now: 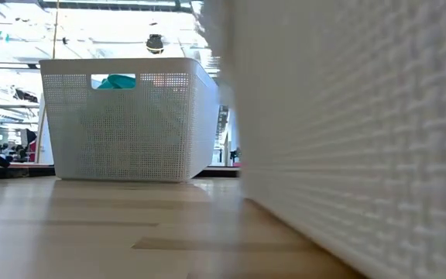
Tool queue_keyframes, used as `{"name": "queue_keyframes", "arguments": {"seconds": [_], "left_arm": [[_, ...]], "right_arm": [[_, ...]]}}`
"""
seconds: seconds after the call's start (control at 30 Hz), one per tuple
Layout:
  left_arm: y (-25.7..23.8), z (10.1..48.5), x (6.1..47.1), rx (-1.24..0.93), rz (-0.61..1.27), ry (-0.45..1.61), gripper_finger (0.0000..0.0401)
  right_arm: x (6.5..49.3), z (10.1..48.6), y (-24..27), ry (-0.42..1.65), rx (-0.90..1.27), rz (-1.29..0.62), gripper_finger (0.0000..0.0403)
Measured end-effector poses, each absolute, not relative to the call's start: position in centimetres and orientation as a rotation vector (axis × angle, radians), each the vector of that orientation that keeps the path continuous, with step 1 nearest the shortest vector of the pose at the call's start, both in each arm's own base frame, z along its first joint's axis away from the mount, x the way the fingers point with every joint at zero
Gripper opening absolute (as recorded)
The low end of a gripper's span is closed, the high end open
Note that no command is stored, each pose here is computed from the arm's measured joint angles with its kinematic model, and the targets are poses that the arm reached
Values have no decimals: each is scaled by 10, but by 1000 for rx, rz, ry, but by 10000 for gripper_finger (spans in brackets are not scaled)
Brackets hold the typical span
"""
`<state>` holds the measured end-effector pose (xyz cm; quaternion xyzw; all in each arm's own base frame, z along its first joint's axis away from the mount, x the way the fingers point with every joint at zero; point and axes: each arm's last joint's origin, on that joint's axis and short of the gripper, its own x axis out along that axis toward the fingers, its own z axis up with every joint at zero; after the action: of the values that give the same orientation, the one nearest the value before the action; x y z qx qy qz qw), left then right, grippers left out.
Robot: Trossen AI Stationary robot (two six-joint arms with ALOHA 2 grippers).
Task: Sort clothes
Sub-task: Put the white dress into the bottom white laundry bin
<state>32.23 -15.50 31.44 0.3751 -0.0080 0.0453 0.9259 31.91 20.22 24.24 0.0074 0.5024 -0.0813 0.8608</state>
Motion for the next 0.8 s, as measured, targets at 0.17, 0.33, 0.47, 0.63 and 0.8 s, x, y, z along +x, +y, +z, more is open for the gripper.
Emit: {"name": "queue_keyframes", "arguments": {"seconds": [0.17,0.33,0.47,0.63,0.8], "left_arm": [[-158,326,325,780,23,-35,31],[-158,327,325,797,23,-29,31],[-159,324,325,825,-27,-21,31],[-159,322,326,814,-94,-23,31],[-154,315,329,814,-149,18,31]], "right_arm": [[338,247,190,959,-7,-145,48],[346,248,180,939,-27,-149,49],[342,256,187,966,-76,-99,70],[327,283,199,1037,-98,-92,134],[308,311,212,1085,-105,-81,202]]}}
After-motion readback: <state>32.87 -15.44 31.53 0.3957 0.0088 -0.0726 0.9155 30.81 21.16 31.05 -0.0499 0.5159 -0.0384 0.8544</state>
